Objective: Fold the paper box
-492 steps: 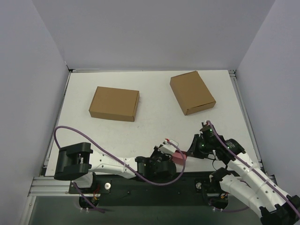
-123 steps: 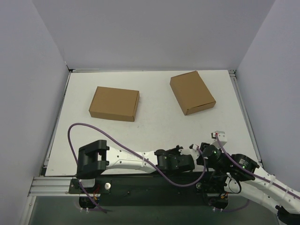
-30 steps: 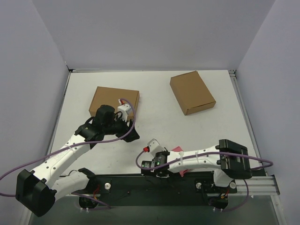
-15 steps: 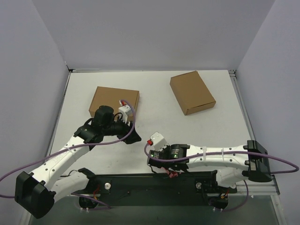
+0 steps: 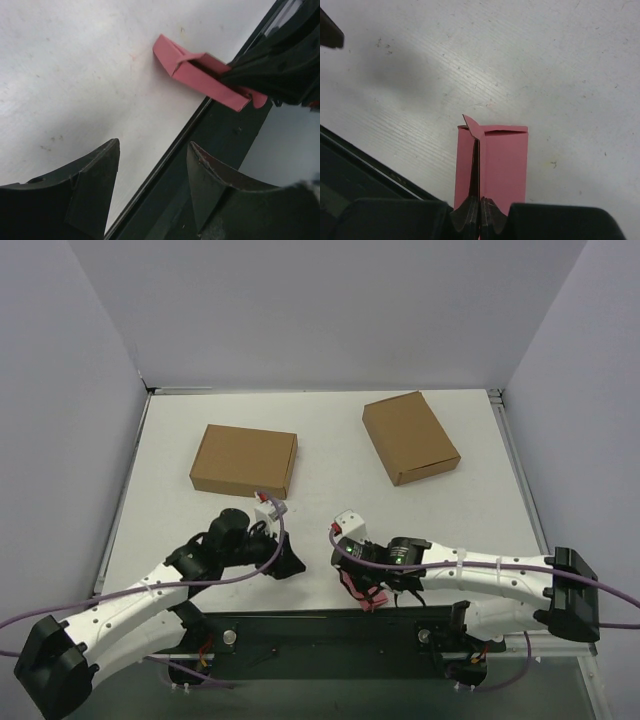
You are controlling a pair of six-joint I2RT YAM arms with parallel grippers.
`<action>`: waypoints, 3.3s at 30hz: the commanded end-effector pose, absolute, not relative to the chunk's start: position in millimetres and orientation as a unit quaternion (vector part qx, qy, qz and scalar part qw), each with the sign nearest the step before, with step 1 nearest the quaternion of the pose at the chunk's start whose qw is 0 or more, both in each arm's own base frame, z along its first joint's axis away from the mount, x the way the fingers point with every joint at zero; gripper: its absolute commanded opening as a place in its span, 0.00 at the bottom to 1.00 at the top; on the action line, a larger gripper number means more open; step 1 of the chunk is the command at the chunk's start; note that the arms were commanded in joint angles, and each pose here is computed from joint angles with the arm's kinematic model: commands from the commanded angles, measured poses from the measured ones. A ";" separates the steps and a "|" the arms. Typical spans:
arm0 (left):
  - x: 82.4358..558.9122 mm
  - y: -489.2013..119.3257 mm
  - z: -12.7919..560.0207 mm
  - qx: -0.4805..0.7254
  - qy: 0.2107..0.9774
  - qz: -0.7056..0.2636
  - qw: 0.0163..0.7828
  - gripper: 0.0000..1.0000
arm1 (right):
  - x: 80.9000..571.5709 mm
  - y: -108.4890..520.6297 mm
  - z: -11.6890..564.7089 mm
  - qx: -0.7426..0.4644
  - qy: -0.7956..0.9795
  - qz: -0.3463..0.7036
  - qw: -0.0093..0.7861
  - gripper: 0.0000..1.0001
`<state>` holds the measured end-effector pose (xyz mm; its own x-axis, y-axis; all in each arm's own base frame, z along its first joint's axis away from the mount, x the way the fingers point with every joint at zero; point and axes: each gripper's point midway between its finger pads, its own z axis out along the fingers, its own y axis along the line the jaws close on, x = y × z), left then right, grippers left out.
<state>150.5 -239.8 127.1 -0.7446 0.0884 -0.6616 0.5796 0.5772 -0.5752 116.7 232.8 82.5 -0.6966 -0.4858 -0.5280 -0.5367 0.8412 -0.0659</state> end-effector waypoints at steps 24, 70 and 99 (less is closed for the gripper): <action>124.3 -269.1 79.9 0.195 0.795 -0.440 0.370 0.65 | 122.7 231.0 80.4 -0.259 0.909 0.240 0.223 0.02; 128.7 -301.6 72.8 0.243 0.783 -0.419 0.391 0.62 | 120.9 240.7 92.0 -0.174 0.914 0.302 0.205 0.68; 111.1 -341.4 72.6 0.268 0.766 -0.466 0.354 0.64 | 115.8 248.1 95.6 -0.072 0.919 0.336 0.194 0.67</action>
